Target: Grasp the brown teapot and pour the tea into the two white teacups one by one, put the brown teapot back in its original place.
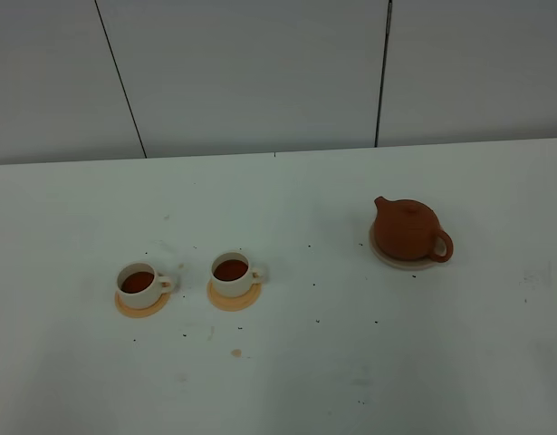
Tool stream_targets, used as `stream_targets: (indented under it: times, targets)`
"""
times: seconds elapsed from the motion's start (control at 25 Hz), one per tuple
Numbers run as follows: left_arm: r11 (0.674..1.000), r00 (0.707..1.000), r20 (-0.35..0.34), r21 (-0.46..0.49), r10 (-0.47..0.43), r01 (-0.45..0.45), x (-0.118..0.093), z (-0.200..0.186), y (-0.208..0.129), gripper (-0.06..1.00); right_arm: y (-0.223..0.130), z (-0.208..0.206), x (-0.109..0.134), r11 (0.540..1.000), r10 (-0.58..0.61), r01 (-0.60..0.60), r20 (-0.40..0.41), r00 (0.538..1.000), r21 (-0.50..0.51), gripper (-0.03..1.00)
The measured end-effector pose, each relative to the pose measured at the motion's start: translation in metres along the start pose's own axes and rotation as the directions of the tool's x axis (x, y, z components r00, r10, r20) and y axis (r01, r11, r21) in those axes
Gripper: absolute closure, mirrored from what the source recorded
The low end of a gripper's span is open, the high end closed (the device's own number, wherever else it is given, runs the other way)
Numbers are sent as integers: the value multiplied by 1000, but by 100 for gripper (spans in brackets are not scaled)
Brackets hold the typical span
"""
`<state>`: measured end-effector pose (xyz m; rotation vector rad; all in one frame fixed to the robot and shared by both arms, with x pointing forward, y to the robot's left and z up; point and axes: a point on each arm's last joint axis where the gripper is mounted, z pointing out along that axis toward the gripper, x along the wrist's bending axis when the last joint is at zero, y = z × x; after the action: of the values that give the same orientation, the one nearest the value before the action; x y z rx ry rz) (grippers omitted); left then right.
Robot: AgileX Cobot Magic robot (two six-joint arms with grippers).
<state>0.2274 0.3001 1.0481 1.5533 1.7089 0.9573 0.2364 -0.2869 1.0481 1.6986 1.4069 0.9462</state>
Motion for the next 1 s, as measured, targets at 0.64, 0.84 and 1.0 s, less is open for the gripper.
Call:
stream_targets:
  times: [0.64, 0.84, 1.0]
  targets:
    - [1000, 1000, 0, 0, 0, 0, 0, 0, 0, 71, 0, 0, 0, 1000, 0, 0, 0, 1000, 0, 72]
    - [1000, 1000, 0, 0, 0, 0, 0, 0, 0, 71, 0, 0, 0, 1000, 0, 0, 0, 1000, 0, 72]
    - [1000, 1000, 0, 0, 0, 0, 0, 0, 0, 71, 0, 0, 0, 1000, 0, 0, 0, 1000, 0, 72]
